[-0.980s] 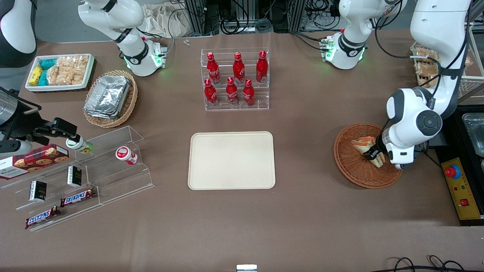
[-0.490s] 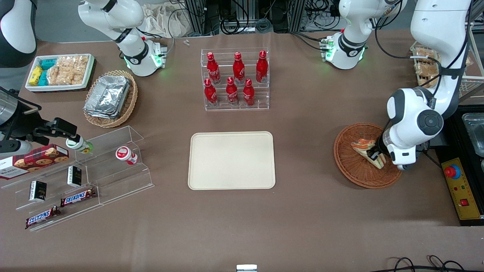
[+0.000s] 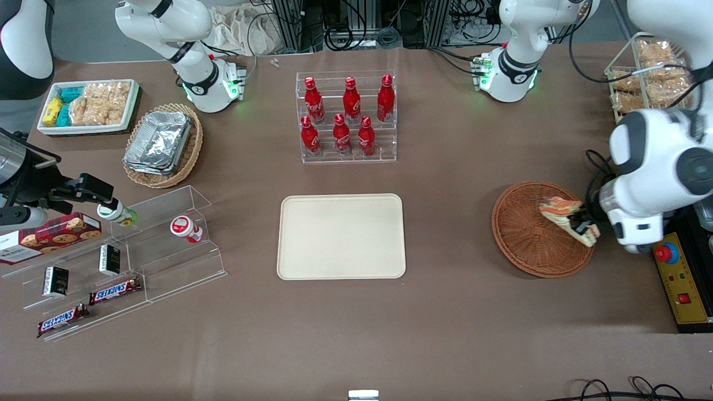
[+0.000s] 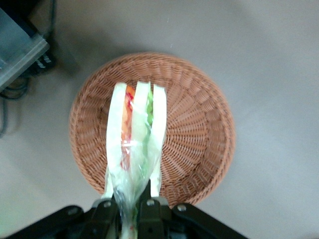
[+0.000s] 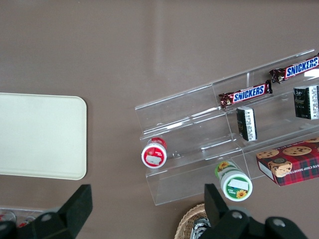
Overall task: Place sandwich from basket to tray
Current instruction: 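Close the left gripper on the sandwich and lift it from the basket, then carry the sandwich with the left gripper over the cream tray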
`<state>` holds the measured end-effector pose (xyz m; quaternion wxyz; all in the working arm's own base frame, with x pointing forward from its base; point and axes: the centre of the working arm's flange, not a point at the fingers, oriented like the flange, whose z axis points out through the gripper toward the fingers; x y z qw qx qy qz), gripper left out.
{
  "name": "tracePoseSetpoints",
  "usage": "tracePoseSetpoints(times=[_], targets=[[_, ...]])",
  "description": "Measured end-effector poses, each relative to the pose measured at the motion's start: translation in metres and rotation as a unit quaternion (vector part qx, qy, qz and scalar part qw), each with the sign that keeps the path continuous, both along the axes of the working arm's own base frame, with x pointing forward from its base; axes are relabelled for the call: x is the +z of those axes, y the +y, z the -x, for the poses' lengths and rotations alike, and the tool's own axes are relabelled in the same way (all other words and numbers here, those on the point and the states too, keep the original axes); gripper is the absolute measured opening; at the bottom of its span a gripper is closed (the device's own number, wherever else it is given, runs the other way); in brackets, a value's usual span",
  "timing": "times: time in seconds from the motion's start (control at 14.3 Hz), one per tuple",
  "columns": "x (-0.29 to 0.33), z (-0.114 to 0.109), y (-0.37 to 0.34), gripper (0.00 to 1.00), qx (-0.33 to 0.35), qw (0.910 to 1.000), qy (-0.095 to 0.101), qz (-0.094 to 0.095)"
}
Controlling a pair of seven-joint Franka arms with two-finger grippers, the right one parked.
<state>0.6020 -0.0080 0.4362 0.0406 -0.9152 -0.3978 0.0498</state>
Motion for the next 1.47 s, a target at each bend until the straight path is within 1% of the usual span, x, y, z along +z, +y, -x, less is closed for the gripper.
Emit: tracePoseSetpoints(times=[0.14,0.21,0.35,0.42,0.49,0.56,0.63,0.77,0.84,0.91,0.98,1.05,1.19,1.26,1.4,1.47], targets=[[0.058,-0.002,-0.015,0.15,-0.052,0.9985,0.014,0.006],[0.084,-0.001,-0.027,0.15,-0.084,0.9964,0.013,0.011],[0.12,0.0,-0.065,0.15,-0.143,0.9895,-0.006,0.022],[0.126,0.003,-0.093,0.15,-0.171,0.9847,-0.011,0.028],[0.124,0.008,-0.127,0.14,-0.202,0.9787,-0.009,0.036],[0.115,0.013,-0.162,0.13,-0.233,0.9714,-0.001,0.045],[0.103,0.016,-0.194,0.12,-0.26,0.964,0.003,0.056],[0.075,0.012,-0.246,0.12,-0.298,0.9511,-0.014,0.08],[0.057,0.011,-0.269,0.12,-0.314,0.9451,-0.017,0.091],[0.035,0.012,-0.292,0.12,-0.329,0.9391,-0.012,0.099],[0.01,0.014,-0.315,0.12,-0.344,0.9331,-0.006,0.104],[-0.016,0.017,-0.336,0.12,-0.36,0.9271,-0.002,0.104],[-0.074,0.024,-0.375,0.12,-0.381,0.9193,0.007,0.099],[-0.099,0.026,-0.386,0.12,-0.385,0.9176,0.009,0.099],[-0.136,0.024,-0.394,0.12,-0.385,0.9163,0.011,0.108],[-0.149,0.023,-0.396,0.12,-0.385,0.9159,0.008,0.114]])
